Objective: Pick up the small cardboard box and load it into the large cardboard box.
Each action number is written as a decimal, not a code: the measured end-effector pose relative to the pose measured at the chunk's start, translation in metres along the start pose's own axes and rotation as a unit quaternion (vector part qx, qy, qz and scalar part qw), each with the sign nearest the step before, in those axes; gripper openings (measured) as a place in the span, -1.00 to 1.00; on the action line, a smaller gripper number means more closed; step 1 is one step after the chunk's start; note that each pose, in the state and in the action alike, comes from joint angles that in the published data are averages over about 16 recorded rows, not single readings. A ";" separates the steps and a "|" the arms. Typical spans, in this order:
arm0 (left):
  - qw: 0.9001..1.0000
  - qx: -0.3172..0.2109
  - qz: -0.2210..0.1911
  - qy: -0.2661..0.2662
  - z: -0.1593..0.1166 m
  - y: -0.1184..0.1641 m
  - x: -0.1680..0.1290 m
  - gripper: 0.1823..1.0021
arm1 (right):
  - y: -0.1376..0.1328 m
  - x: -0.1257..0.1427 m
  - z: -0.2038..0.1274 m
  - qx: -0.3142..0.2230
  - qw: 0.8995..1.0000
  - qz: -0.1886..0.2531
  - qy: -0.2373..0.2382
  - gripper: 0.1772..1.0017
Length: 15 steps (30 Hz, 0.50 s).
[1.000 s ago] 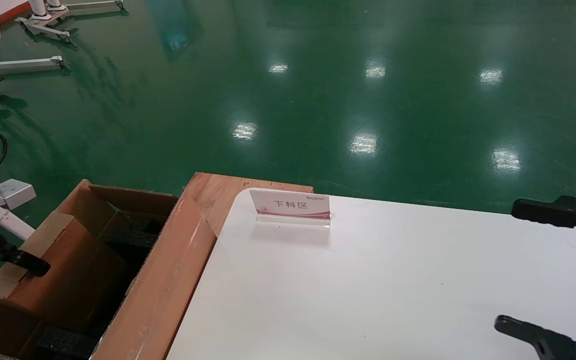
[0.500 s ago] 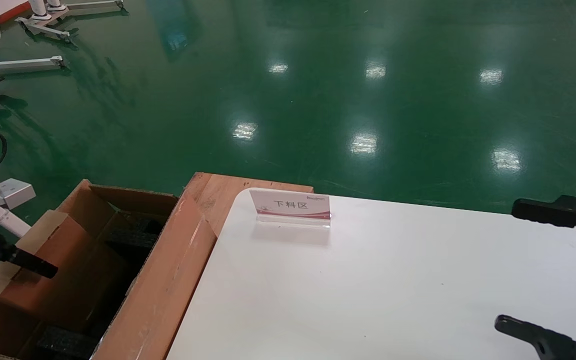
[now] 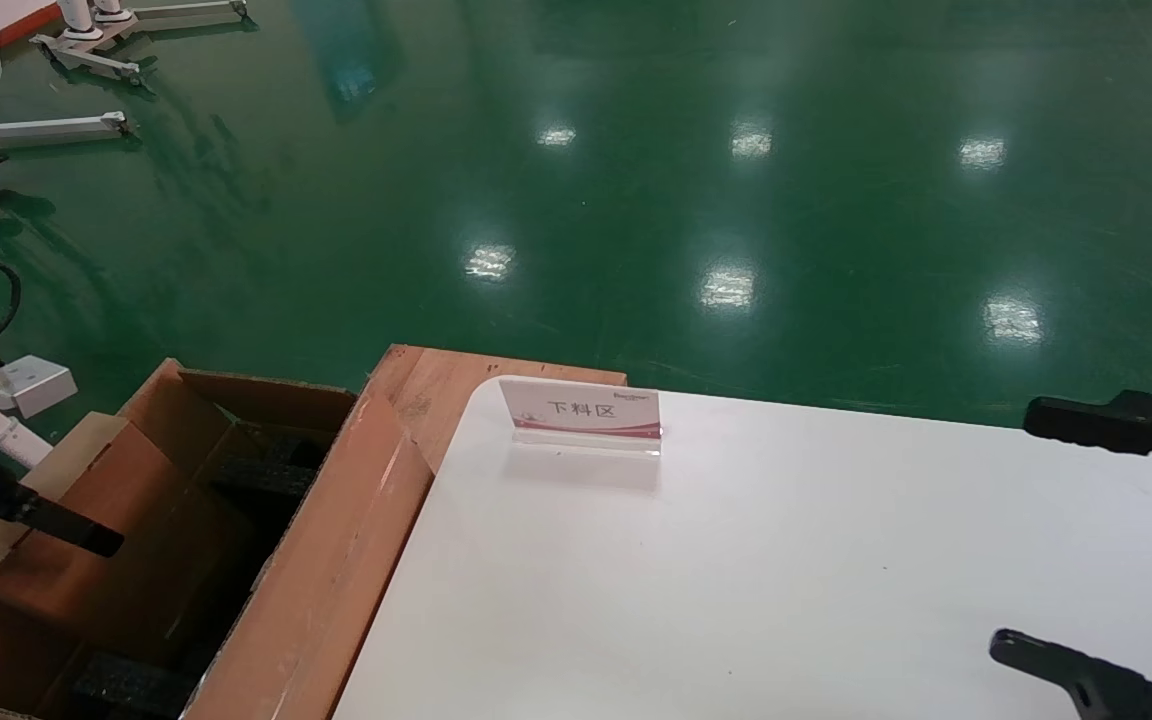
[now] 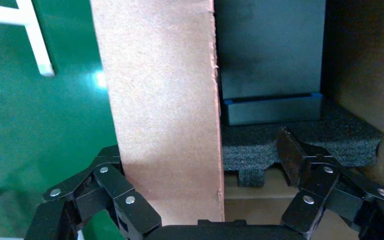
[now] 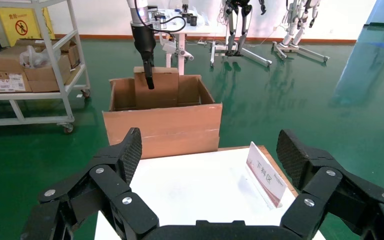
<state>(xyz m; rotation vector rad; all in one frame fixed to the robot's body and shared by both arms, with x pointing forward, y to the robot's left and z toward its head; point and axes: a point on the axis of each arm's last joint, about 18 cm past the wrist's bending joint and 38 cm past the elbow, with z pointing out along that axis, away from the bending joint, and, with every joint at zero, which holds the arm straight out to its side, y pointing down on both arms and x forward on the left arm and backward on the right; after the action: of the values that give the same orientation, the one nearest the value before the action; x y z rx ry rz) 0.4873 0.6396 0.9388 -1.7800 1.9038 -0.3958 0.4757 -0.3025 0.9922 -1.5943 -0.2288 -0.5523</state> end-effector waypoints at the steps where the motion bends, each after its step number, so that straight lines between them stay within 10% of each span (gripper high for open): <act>1: 1.000 0.001 0.002 -0.001 0.000 -0.001 0.000 0.82 | 0.000 0.000 0.000 0.000 1.000 0.000 0.000 1.00; 15: 0.999 0.014 0.025 -0.014 -0.008 -0.010 -0.003 0.99 | 0.000 0.000 0.000 0.000 1.000 0.000 0.000 1.00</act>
<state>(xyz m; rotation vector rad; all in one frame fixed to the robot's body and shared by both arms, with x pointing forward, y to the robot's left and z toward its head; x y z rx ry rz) 0.4911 0.6409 0.9513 -1.7064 1.9107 -0.3764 0.4758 -0.3026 0.9922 -1.5943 -0.2289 -0.5522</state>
